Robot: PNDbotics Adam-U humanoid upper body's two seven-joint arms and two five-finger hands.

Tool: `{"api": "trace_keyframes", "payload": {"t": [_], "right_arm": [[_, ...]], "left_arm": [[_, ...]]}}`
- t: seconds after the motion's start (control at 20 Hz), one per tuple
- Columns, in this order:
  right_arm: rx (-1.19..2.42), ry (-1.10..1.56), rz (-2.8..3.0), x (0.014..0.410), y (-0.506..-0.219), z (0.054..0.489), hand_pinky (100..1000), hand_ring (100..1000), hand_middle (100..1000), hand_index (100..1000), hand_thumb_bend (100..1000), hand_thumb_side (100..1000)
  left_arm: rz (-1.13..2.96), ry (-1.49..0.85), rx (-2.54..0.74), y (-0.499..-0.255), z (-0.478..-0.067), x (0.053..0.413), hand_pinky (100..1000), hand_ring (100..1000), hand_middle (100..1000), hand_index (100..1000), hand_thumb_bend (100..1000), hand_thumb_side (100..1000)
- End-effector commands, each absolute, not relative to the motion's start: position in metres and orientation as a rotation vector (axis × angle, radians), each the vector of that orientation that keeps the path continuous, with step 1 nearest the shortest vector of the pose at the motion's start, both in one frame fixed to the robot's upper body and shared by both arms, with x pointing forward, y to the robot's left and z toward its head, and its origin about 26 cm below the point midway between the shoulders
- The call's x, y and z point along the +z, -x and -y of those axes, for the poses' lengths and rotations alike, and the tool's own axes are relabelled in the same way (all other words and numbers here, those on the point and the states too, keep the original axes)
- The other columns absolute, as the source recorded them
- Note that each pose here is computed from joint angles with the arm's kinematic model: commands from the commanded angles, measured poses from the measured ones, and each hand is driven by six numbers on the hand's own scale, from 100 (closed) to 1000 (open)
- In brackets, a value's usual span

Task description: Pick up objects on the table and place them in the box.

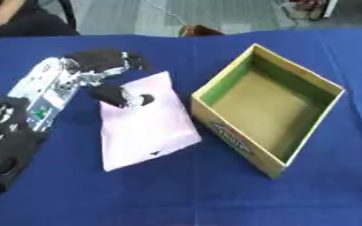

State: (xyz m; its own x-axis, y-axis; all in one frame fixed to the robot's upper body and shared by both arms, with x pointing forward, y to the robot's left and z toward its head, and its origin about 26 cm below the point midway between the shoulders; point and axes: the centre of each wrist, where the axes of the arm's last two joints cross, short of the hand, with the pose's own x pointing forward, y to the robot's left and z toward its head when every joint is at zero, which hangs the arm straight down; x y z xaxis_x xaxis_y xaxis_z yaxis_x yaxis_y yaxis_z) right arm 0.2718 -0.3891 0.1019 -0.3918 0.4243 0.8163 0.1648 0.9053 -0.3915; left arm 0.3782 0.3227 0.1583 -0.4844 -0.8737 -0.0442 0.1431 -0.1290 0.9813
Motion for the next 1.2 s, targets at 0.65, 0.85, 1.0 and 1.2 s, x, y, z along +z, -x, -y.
{"api": "trace_keyframes", "payload": {"t": [0.65,0.85,1.0,1.2], "right_arm": [[0.325,0.444,1.989,0.110,-0.271,0.393,490,612,801,921,608,769],[0.325,0.445,1.989,0.110,-0.272,0.393,490,612,801,921,608,769],[0.325,0.446,1.988,0.110,-0.271,0.393,490,612,801,921,608,768],[0.325,0.445,1.988,0.110,-0.271,0.393,490,612,801,921,609,773]], "left_arm": [[1.381,-0.981,-1.636,-0.385,-0.321,0.148,618,744,863,899,396,903],[1.369,-0.953,-1.680,-0.383,-0.318,0.147,626,748,864,898,401,914],[1.383,-0.935,-1.727,-0.380,-0.315,0.151,629,751,864,897,377,907],[1.381,-0.913,-1.770,-0.378,-0.314,0.153,642,758,865,895,389,920]]}}
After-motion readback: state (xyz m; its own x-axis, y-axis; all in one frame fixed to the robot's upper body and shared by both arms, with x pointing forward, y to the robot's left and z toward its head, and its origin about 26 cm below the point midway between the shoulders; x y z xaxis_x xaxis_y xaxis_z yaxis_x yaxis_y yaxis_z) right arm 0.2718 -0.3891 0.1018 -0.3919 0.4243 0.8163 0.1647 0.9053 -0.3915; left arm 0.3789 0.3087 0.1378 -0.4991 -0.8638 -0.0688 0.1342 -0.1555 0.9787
